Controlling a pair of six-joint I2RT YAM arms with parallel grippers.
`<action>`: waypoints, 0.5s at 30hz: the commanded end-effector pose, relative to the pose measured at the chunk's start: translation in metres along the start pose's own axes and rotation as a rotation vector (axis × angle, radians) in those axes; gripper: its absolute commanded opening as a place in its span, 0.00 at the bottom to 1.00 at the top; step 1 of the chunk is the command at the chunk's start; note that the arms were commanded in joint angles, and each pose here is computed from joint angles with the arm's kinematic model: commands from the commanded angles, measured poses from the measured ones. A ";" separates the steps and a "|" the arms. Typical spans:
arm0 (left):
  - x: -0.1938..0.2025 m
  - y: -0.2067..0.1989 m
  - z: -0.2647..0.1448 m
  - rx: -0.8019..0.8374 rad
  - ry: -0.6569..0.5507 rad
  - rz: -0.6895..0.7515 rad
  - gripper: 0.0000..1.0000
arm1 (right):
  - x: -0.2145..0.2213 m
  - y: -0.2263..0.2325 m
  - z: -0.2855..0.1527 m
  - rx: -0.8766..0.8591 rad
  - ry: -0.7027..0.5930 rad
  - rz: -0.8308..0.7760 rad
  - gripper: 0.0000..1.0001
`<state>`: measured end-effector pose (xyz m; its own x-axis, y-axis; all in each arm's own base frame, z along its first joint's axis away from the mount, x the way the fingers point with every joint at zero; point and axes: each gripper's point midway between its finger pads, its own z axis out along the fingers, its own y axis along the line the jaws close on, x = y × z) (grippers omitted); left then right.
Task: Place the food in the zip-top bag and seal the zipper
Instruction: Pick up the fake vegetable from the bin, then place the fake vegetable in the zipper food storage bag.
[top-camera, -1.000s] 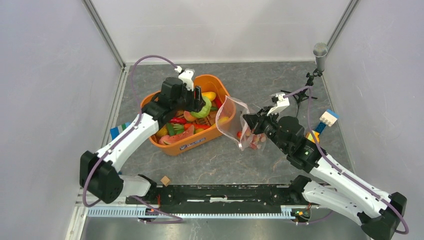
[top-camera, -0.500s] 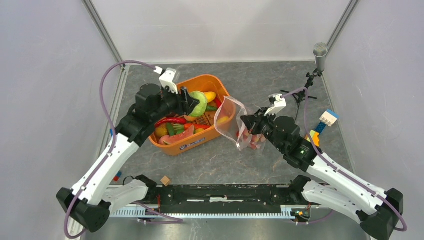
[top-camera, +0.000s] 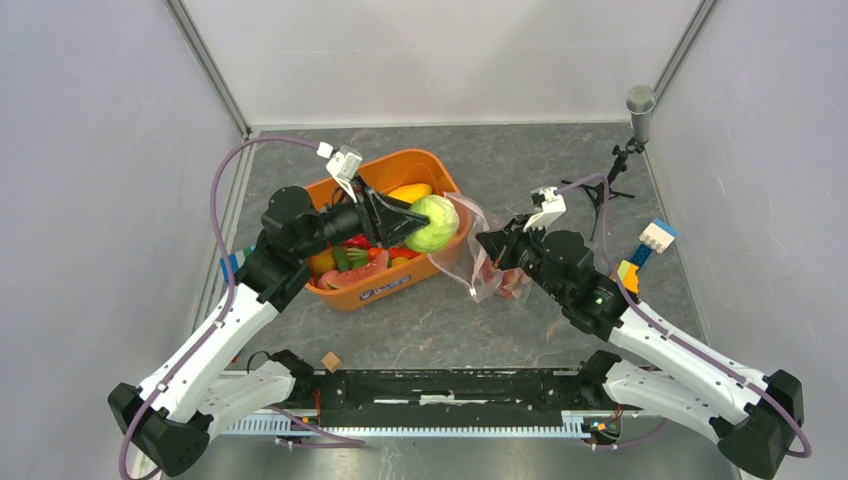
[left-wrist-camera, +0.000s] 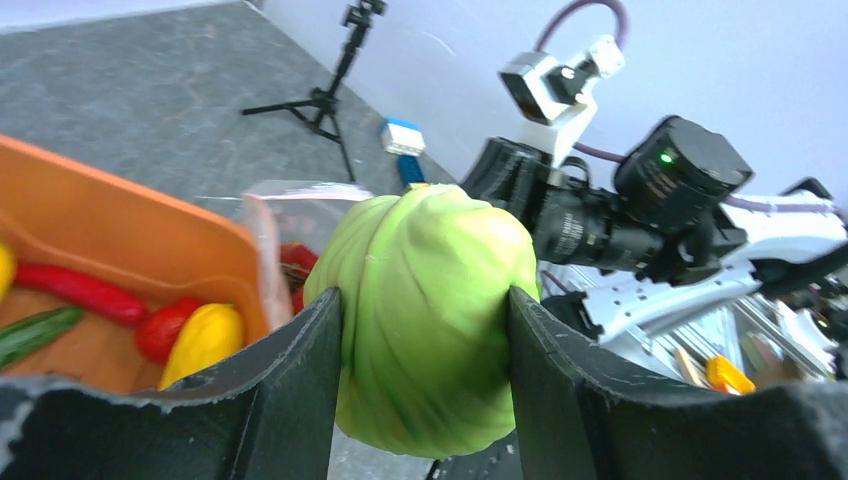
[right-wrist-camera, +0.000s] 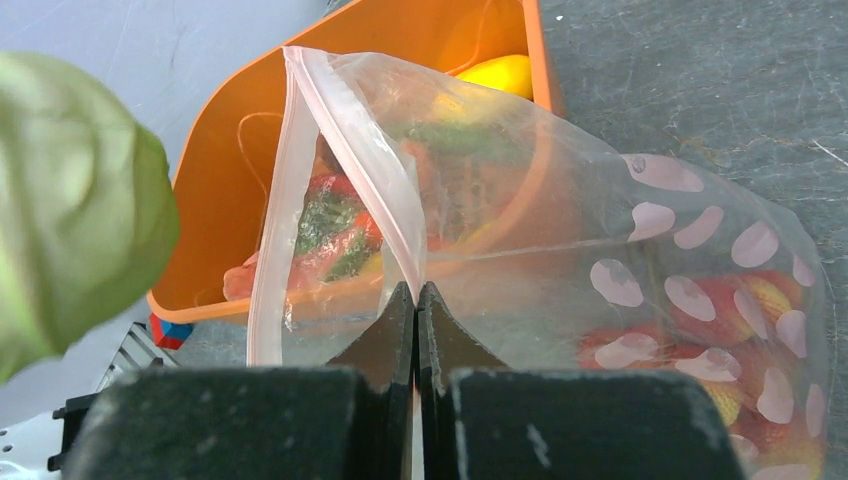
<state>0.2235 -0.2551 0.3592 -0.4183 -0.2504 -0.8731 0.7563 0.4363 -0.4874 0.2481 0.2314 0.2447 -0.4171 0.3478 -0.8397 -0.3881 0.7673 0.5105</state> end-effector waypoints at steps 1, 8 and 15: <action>-0.005 -0.039 0.009 0.160 -0.038 -0.009 0.47 | -0.021 0.020 0.001 -0.061 -0.048 0.027 0.00; 0.030 -0.023 0.030 0.108 0.032 -0.007 0.48 | -0.024 0.026 -0.001 -0.088 -0.051 0.034 0.00; 0.063 0.019 0.042 -0.056 0.117 0.017 0.48 | -0.036 0.032 -0.009 -0.106 -0.078 0.037 0.00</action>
<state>0.2158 -0.3008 0.3040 -0.5174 -0.1530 -0.8420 0.7429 0.4080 -0.5307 0.2446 0.2383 0.2477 -0.4329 0.3513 -0.8302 -0.4138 0.7408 0.5292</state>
